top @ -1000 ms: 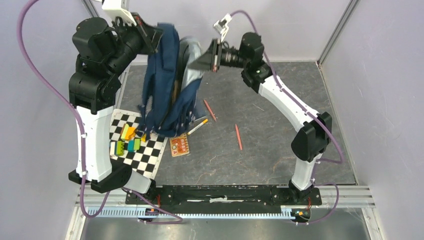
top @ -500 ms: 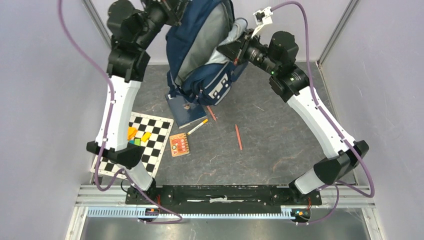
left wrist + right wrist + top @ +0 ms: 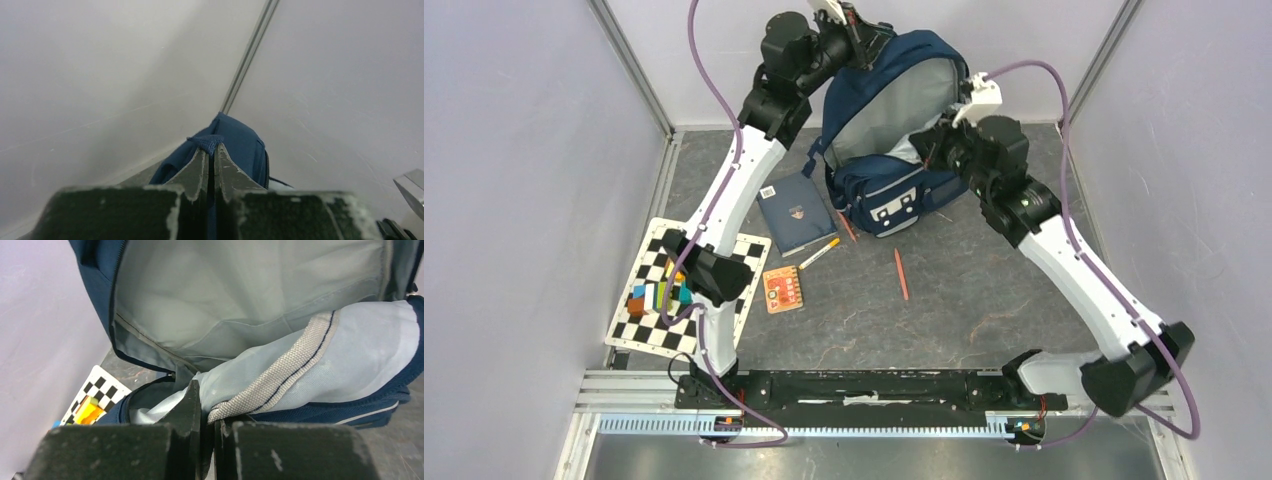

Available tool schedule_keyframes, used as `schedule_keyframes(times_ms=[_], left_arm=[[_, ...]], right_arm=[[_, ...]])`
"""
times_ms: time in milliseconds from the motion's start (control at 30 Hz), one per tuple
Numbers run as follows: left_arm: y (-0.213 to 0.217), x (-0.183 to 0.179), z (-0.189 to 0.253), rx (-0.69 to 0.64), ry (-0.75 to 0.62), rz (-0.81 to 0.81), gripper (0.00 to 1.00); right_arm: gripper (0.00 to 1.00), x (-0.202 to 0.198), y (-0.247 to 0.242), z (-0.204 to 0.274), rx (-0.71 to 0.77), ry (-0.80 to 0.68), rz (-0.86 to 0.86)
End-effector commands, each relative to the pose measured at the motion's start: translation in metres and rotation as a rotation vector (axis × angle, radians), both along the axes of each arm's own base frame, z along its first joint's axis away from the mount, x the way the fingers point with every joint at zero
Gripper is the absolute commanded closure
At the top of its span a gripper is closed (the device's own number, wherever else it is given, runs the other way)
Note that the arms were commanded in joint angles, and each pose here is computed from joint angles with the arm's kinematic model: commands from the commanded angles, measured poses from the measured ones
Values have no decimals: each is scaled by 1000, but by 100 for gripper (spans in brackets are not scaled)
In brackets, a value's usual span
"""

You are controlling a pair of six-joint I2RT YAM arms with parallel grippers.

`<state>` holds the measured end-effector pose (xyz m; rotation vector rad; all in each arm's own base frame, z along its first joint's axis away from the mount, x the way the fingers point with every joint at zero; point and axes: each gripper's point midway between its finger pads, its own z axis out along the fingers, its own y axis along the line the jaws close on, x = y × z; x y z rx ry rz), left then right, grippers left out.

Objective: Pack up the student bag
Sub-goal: Place the student bag at the center of the board.

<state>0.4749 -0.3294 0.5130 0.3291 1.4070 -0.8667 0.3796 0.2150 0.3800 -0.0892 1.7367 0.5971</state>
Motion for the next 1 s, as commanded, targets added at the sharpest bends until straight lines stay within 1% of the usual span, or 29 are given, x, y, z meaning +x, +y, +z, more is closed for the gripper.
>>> schedule_keyframes(times_ms=[0, 33, 67, 100, 133, 167, 200, 233, 333, 433, 467, 533, 567, 600, 633, 667, 700, 733, 767, 800, 833, 867, 900, 967], left_arm=[[-4, -6, 52, -169, -107, 11, 78], [-6, -3, 48, -170, -98, 12, 59], [-8, -1, 44, -172, -89, 13, 36], [-8, 1, 43, -171, -86, 17, 19], [-7, 0, 44, -166, -92, 19, 7], [-5, -2, 46, -158, -100, 24, 1], [-2, -5, 49, -149, -106, 29, 0], [2, -9, 54, -134, -120, 40, 0], [22, -25, 62, -67, -152, 92, 0], [40, -42, 54, 5, -151, 133, 0], [47, -52, 54, 13, -151, 139, 0], [52, -63, 35, 47, -113, 131, 0], [54, -67, 25, 63, -91, 129, 0], [59, -73, 17, 71, -68, 134, 0], [64, -79, 10, 76, -52, 139, 0], [68, -80, -3, 88, -23, 153, 0], [74, -83, -15, 94, 2, 177, 0], [80, -85, -22, 91, 24, 198, 0], [86, -89, -32, 88, 48, 215, 0], [88, -94, -42, 86, 70, 214, 0], [89, -96, -52, 88, 96, 212, 0], [90, -99, -63, 88, 125, 208, 0], [90, -102, -73, 86, 154, 203, 0], [89, -107, -92, 76, 205, 188, 0]], right_arm=[[100, -2, -60, 51, 12, -246, -258], [99, 1, -66, 41, 4, -227, -284], [92, 3, -69, 27, -21, -190, -298], [83, 5, -73, 20, -32, -174, -314], [70, 8, -75, 18, -40, -165, -319], [59, 10, -76, 17, -50, -164, -319], [48, 13, -76, 19, -56, -165, -322], [41, 17, -76, 21, -58, -168, -324], [31, 32, -74, 29, -69, -178, -319], [20, 48, -71, 34, -70, -178, -312], [19, 53, -71, 38, -67, -183, -310], [19, 67, -69, 38, -65, -180, -298], [22, 75, -66, 37, -61, -176, -287], [28, 83, -63, 33, -59, -170, -275], [38, 91, -61, 34, -50, -175, -264], [53, 99, -57, 31, -47, -176, -251], [60, 106, -55, 29, -37, -173, -246], [65, 116, -53, 33, -15, -193, -248], [65, 126, -52, 30, -5, -191, -255], [62, 135, -50, 33, 12, -196, -257], [51, 146, -47, 32, 24, -192, -256], [44, 155, -44, 31, 36, -189, -248], [40, 165, -40, 31, 48, -185, -234], [35, 180, -34, 34, 57, -193, -210]])
